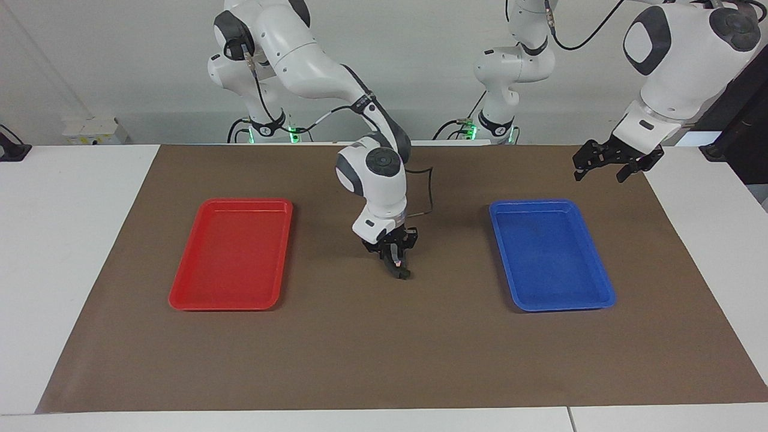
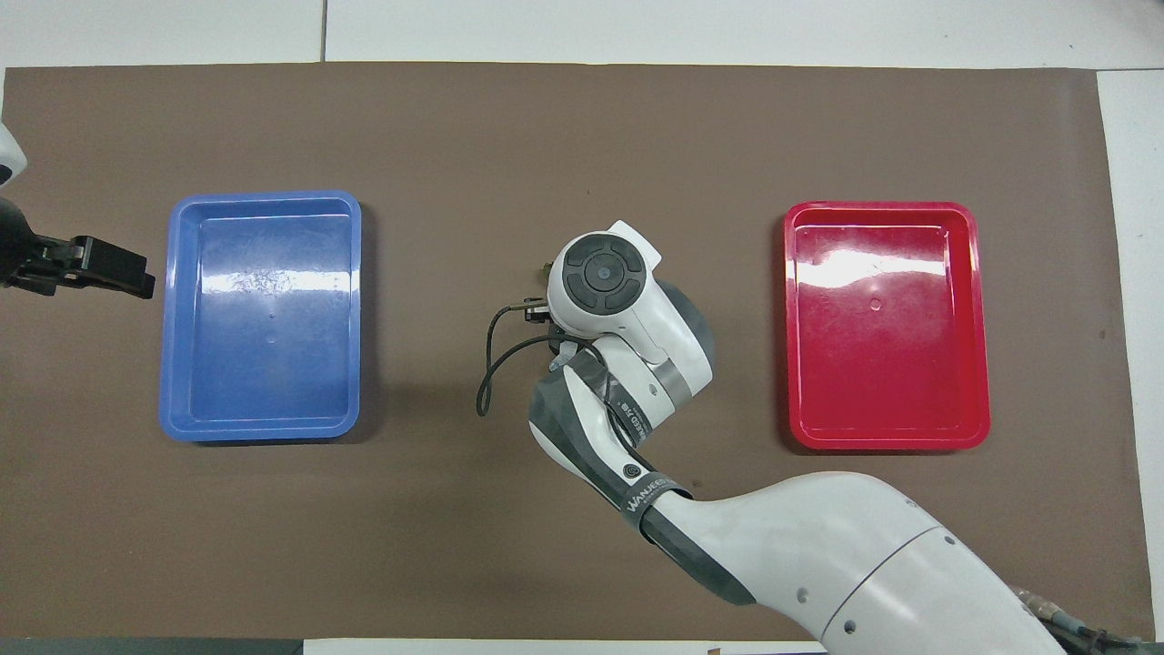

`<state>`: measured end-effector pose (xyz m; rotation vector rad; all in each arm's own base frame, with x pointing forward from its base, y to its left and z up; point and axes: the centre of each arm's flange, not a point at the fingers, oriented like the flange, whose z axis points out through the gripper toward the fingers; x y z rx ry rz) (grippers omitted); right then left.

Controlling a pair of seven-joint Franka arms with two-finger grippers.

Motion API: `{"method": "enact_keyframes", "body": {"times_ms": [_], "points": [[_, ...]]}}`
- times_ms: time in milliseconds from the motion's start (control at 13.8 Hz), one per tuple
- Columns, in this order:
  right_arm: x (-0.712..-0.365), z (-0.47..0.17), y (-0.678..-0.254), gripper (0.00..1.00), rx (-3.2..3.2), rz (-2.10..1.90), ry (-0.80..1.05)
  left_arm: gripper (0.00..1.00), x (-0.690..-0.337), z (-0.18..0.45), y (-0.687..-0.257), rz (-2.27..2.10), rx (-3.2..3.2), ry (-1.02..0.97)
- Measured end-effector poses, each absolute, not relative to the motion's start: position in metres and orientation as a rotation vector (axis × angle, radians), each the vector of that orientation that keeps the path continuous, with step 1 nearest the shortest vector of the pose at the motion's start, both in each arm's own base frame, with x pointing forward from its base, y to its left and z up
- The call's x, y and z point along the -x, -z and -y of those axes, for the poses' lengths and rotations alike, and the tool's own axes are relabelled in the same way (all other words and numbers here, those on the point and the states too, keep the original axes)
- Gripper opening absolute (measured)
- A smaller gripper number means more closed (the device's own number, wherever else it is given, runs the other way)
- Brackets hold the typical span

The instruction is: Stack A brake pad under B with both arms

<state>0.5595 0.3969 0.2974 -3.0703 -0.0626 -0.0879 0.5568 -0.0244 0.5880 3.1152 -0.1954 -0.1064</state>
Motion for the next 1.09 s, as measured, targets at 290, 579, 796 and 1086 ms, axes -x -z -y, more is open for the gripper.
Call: {"method": "enact_keyframes", "body": {"times_ms": [290,579,796,1086], "points": [[-0.557,-0.400,-0.316,1.00,3.072,0.070,0.098,1.00,-0.557,0.024,-0.588,0.195,-3.115,0.106],[-0.585,-0.324,-0.409,1.00,3.115,-0.082,0.192,1.00,-0.557,0.024,-0.588,0.195,-3.115,0.106],[-0.605,-0.219,-0.478,1.00,3.154,-0.225,0.229,1.00,-0.557,0.024,-0.588,0.195,-3.115,0.106],[-0.603,-0.140,-0.529,1.00,3.177,-0.297,0.231,1.00,-0.557,0.024,-0.588,0.195,-3.115,0.106]]}}
